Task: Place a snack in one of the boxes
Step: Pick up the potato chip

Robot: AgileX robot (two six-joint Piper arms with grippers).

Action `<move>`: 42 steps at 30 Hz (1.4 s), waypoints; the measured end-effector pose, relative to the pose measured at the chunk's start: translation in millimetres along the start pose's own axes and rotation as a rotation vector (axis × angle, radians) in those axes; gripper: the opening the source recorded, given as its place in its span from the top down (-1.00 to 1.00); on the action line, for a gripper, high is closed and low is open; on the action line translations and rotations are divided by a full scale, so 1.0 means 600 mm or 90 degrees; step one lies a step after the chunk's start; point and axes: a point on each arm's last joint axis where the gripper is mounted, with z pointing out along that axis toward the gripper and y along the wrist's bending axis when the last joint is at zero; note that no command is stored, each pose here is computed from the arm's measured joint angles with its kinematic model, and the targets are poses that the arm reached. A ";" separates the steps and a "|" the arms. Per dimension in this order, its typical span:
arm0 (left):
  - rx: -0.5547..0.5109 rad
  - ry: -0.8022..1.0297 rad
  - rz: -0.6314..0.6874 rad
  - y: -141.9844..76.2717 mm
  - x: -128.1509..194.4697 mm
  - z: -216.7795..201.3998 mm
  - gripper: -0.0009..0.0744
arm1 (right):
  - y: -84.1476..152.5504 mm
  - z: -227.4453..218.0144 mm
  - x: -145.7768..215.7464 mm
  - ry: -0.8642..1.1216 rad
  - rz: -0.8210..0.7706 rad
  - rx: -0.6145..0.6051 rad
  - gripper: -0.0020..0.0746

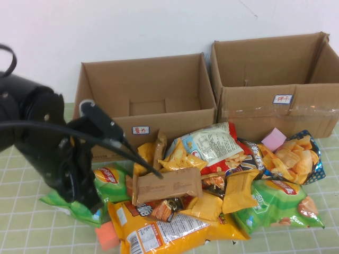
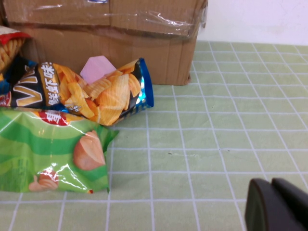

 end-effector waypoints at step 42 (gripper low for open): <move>-0.134 0.082 -0.043 0.040 -0.032 0.182 -0.86 | 0.000 0.000 0.000 0.000 0.000 0.000 0.95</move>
